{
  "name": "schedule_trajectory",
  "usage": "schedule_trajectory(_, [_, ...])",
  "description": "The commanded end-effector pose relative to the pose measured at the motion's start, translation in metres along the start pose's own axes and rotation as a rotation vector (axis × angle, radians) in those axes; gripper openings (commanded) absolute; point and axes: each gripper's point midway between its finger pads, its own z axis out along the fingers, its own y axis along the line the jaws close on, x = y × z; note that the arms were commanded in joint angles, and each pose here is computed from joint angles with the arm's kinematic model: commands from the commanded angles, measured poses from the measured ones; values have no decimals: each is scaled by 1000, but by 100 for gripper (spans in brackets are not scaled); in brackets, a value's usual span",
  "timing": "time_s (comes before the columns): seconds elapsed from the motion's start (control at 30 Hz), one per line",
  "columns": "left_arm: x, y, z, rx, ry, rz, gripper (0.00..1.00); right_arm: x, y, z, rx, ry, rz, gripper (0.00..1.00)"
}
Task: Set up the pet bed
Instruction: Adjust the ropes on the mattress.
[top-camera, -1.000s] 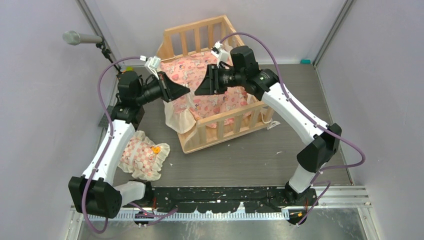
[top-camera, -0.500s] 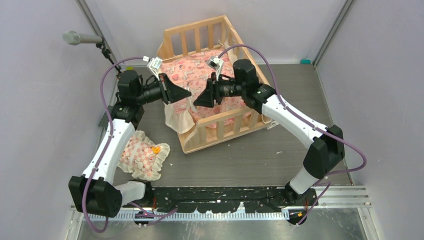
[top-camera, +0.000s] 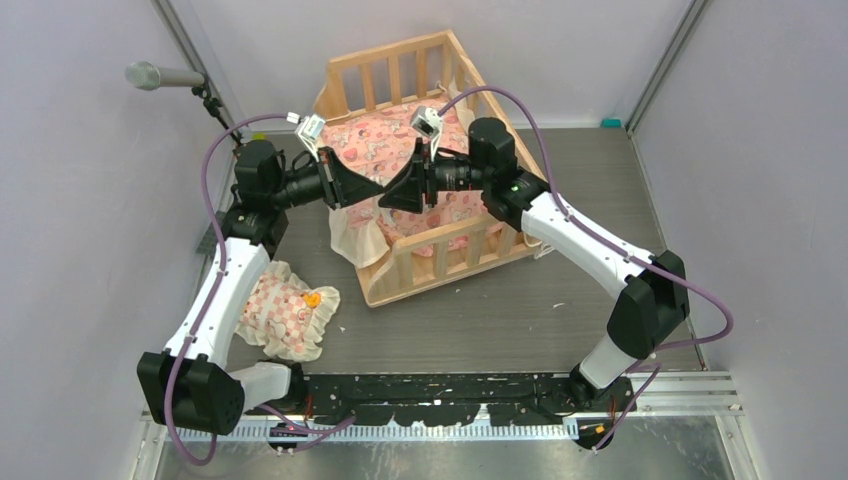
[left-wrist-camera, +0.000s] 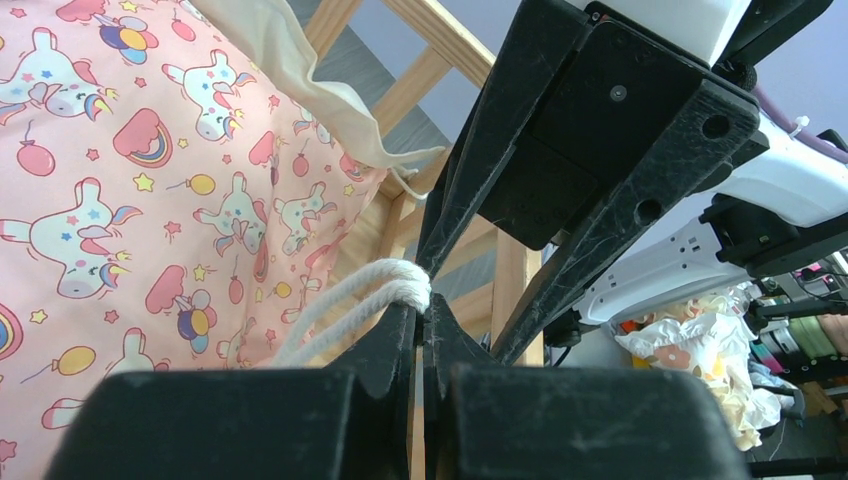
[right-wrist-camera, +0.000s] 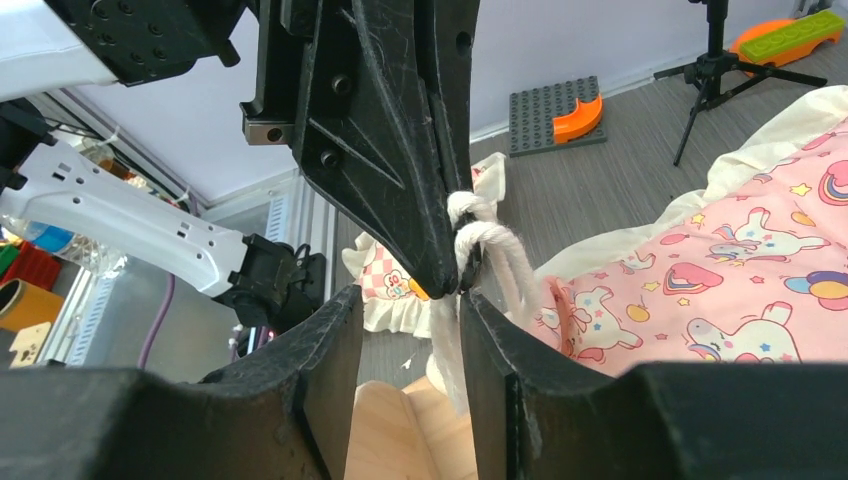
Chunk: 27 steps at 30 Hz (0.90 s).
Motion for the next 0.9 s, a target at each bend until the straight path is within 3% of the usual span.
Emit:
schedule_trajectory(0.0, [-12, -16, -3, 46, -22, 48, 0, -22, 16, 0, -50, -46, -67, 44])
schedule_trajectory(0.27, [-13, -16, -3, 49, -24, 49, 0, -19, 12, 3, -49, -33, -54, 34])
schedule_trajectory(0.4, [-12, -17, -3, 52, -21, 42, 0, -17, 10, 6, -47, -26, -36, 42])
schedule_trajectory(0.53, [-15, -20, -3, 66, -28, 54, 0, -16, 7, 8, -42, -19, -31, 42])
schedule_trajectory(0.77, [-14, -19, -3, 66, -24, 54, 0, -15, 6, 9, -40, -16, -21, 27])
schedule_trajectory(0.8, [-14, -19, -3, 66, -24, 54, 0, -14, 6, 8, -37, -15, -18, 27])
schedule_trajectory(0.87, [-14, -18, -2, 66, -24, 54, 0, -13, 6, 7, -30, -13, -19, 39])
